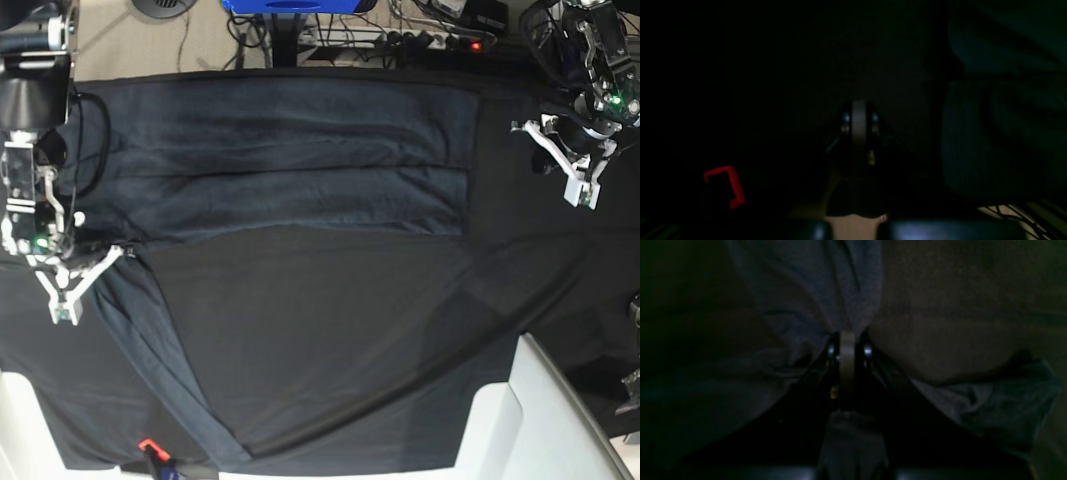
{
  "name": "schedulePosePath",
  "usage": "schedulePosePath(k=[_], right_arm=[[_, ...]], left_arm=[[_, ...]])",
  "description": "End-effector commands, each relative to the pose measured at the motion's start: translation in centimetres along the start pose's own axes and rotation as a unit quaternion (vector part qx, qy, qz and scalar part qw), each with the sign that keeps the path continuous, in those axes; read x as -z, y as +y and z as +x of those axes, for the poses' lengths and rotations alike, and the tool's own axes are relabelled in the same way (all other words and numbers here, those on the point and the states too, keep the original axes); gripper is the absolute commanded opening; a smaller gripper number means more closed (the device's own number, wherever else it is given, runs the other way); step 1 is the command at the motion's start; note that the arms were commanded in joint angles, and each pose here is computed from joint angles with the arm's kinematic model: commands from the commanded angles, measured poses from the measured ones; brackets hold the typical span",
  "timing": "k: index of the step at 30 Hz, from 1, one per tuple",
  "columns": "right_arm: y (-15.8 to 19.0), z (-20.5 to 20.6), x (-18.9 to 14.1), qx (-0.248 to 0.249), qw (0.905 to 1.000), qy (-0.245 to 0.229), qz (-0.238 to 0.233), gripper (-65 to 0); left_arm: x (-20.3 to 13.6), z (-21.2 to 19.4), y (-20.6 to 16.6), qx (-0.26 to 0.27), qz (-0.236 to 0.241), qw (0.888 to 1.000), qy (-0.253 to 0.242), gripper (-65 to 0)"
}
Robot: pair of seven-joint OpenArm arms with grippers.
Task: Fold the T-shirt properly
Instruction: 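Move the right gripper to the sleeve near it and grasp it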
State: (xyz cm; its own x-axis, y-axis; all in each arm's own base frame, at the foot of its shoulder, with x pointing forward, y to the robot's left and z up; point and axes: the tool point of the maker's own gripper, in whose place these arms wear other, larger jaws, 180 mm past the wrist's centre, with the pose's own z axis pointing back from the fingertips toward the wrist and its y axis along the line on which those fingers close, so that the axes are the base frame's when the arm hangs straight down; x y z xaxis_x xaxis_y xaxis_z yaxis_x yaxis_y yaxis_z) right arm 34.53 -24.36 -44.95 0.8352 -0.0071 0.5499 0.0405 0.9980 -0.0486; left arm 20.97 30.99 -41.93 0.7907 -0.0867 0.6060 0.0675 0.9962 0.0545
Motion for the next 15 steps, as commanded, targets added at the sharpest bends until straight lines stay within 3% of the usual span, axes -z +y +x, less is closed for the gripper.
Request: schedulePosePath(k=[1, 8, 15], right_arm=[[-1.0, 0.9, -0.9, 0.0, 0.9999, -0.008, -0.011, -64.8], [-0.7, -1.2, -5.6, -0.004, 0.9998, 0.008, -0.017, -64.8], [1.2, -5.3, -7.3, -0.009, 0.9993, 0.037, -0.002, -64.8]], left_arm=[[-0.3, 1.3, 0.7, 0.006, 0.007, 1.0, -0.019, -65.0], [0.0, 1.0, 0.7, 0.002, 0.005, 1.0, -0.014, -65.0], [0.7, 0.4, -0.6, 0.016, -0.015, 1.0, 0.0, -65.0]])
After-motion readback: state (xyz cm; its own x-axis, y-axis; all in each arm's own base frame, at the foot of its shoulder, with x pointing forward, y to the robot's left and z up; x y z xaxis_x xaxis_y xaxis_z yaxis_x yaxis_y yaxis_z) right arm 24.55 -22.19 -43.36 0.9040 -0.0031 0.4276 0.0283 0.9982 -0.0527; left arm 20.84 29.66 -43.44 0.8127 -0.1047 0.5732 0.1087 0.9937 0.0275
